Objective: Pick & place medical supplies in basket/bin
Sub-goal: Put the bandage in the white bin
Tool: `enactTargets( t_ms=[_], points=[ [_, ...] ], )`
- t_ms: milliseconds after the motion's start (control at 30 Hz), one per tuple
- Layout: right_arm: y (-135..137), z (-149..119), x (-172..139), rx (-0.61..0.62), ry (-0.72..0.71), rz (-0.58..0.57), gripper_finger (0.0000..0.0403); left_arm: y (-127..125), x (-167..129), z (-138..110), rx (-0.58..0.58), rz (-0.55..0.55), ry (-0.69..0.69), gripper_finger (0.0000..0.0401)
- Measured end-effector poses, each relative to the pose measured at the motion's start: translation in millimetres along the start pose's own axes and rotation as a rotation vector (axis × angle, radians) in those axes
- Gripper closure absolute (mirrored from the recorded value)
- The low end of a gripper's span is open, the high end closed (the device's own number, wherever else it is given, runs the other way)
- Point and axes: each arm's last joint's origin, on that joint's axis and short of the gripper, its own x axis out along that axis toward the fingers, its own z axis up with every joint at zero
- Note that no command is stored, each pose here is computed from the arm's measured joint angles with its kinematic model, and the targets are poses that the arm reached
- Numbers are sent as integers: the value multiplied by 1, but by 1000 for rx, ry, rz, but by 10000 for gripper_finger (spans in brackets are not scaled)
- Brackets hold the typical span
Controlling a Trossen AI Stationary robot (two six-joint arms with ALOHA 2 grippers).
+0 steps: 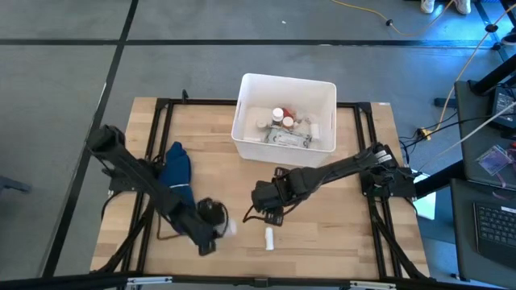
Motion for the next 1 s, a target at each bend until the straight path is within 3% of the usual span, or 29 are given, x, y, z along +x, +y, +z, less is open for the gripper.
enactTargets(
  t_ms=[167, 300, 433, 567, 667, 733, 1000],
  points=[
    [10, -16, -4, 80, 12, -4, 169, 16, -50, 38, -1, -89, -247, 267],
    [18, -24, -12, 121, 11, 4, 169, 33, -98, 71, 51, -116, -557, 268],
    [24, -32, -26, 147, -5, 23, 169, 55, -143, 99, 72, -33, -898, 268],
    [23, -35, -41, 201, -46, 35, 169, 81, -171, 124, 146, 120, -1105, 269],
    [17, -36, -54, 260, -101, 13, 169, 102, -185, 147, 150, 238, -1139, 269],
    [14, -37, -60, 290, -128, 2, 169, 116, -188, 164, 177, 259, -1117, 269],
    [1, -35, -70, 432, -187, -42, 169, 171, -165, 225, 256, 277, -807, 269]
  ],
)
